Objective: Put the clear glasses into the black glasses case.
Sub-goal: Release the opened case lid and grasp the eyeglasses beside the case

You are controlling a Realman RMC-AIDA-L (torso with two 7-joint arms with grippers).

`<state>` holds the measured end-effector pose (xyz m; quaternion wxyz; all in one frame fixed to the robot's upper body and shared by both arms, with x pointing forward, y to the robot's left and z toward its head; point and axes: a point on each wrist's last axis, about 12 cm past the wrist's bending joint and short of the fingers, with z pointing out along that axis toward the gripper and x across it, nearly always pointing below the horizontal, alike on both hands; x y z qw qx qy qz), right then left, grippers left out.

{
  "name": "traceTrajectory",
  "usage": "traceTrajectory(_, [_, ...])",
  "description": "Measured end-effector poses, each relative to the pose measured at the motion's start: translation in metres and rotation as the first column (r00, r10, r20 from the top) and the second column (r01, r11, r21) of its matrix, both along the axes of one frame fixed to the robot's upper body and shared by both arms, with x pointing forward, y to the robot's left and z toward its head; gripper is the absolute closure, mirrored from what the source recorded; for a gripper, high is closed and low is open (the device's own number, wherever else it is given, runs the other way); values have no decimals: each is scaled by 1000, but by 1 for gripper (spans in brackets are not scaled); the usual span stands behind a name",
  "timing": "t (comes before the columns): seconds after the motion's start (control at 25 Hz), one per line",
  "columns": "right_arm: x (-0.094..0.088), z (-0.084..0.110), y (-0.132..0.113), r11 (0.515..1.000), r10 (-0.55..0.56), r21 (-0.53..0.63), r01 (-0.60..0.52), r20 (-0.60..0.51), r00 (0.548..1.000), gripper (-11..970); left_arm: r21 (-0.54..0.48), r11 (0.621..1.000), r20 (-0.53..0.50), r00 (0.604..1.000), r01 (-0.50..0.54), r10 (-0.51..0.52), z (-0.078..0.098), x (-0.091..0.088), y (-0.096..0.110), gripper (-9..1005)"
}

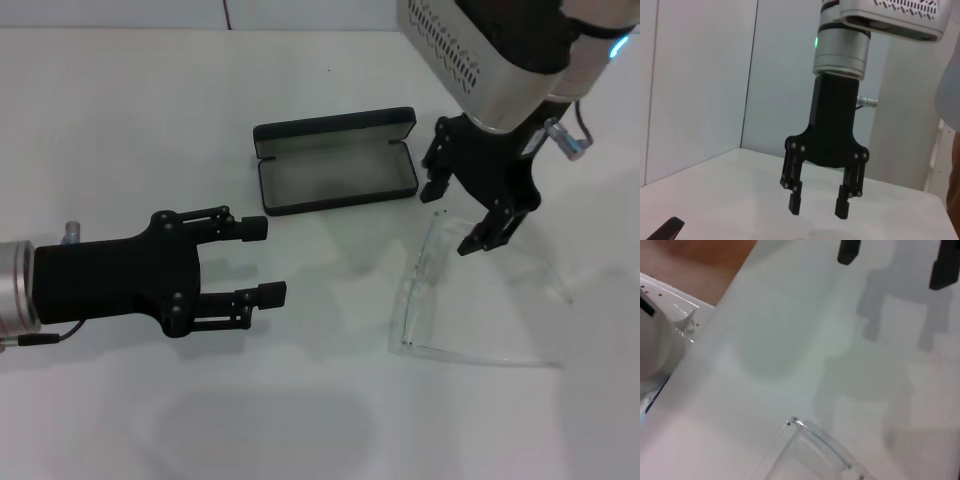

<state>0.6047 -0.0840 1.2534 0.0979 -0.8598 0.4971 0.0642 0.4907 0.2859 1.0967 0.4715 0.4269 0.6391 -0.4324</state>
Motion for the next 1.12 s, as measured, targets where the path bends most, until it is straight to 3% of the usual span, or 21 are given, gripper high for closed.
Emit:
traceTrajectory(0.2, [-1,-5,0,999,42,15,-42,6,999,326,-2,1000,-2,1000,0,0,0,1,-1,237])
traceTrajectory(0.56, [-6,-37,3,989,145,-42,-143,53,988,329,-18,1000,4,1000,-19,20,2,3,-1,237])
traceTrajectory(1.12, [-9,-67,19,964,265,-38,-262,117,957,341,-20,1000,9,1000,-12,13,4,6,-4,236])
